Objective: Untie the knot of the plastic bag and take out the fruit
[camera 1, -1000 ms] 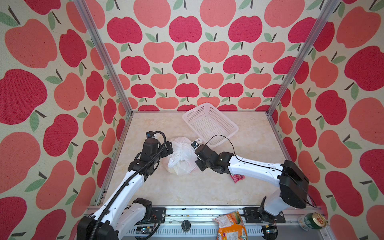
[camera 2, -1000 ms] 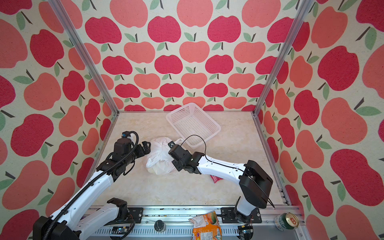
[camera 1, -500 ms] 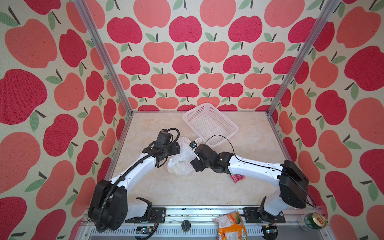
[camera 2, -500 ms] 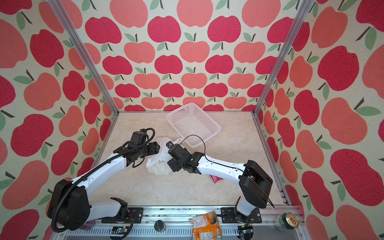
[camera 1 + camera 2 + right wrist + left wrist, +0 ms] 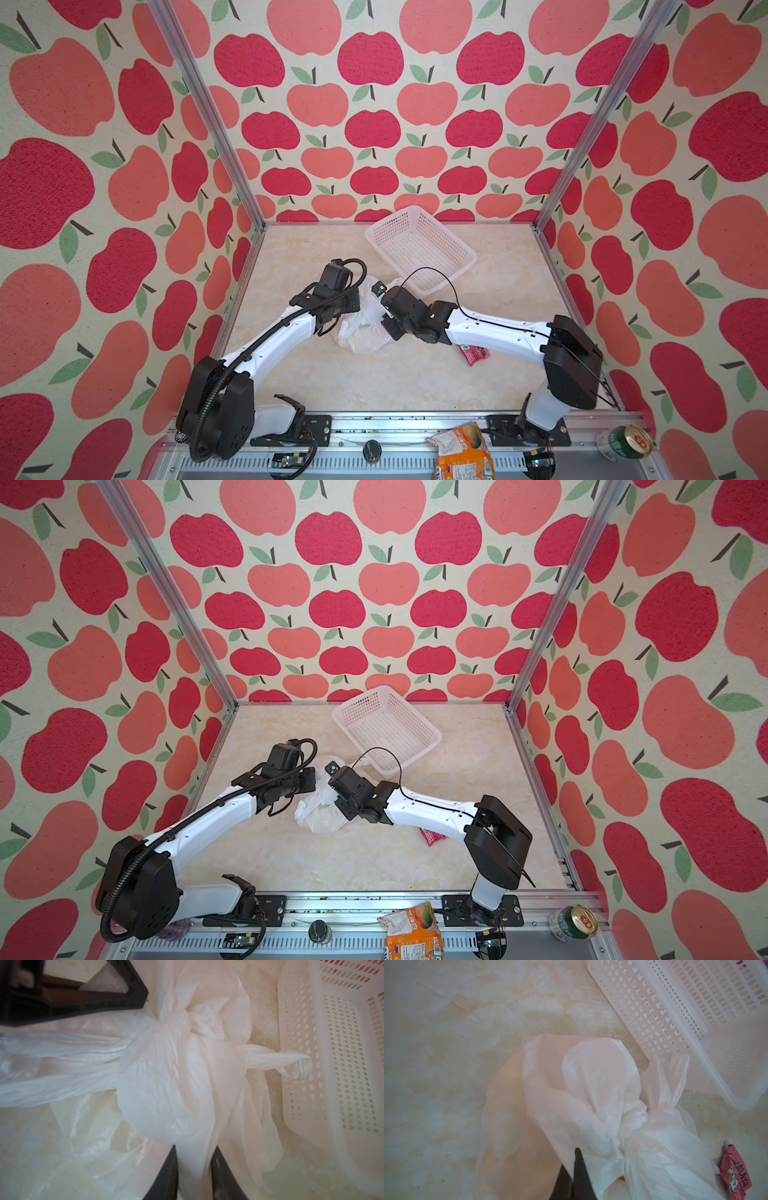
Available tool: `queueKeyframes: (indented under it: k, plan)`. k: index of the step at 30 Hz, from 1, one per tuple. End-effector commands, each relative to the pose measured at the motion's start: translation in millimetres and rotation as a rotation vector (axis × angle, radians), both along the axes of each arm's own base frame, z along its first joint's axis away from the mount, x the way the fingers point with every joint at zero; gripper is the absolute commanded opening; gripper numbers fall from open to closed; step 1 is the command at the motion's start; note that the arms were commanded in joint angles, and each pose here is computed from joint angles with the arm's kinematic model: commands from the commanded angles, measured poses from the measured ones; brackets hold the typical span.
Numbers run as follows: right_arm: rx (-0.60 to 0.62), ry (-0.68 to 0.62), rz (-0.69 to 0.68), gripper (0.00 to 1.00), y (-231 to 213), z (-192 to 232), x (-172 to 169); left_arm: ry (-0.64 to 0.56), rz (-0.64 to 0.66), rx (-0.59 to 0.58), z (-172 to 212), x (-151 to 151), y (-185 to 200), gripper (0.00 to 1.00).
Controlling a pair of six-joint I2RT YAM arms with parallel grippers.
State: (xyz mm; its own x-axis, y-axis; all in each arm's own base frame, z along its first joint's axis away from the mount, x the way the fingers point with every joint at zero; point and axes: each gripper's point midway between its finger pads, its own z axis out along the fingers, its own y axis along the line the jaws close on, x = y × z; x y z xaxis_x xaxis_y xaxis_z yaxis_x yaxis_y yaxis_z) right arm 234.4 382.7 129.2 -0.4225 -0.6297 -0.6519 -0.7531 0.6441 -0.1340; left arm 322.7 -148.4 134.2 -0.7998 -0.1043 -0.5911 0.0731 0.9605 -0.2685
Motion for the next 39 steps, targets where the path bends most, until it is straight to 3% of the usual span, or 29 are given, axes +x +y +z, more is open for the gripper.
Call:
queueKeyframes:
  k: [1,4,12,39]
  plan:
    - [-0.024,-0.018,-0.014,0.14,-7,6,1,-0.063,0.028,0.009,19,0,9,0.0]
    - [-0.028,-0.039,-0.031,0.07,-14,6,2,-0.087,0.041,-0.015,23,-3,12,0.0]
    - [-0.036,-0.049,-0.051,0.0,-17,6,5,-0.096,0.064,-0.041,25,-4,18,0.0]
    - [-0.044,-0.114,-0.21,0.0,-52,18,25,-0.131,0.207,-0.13,30,-7,56,0.0]
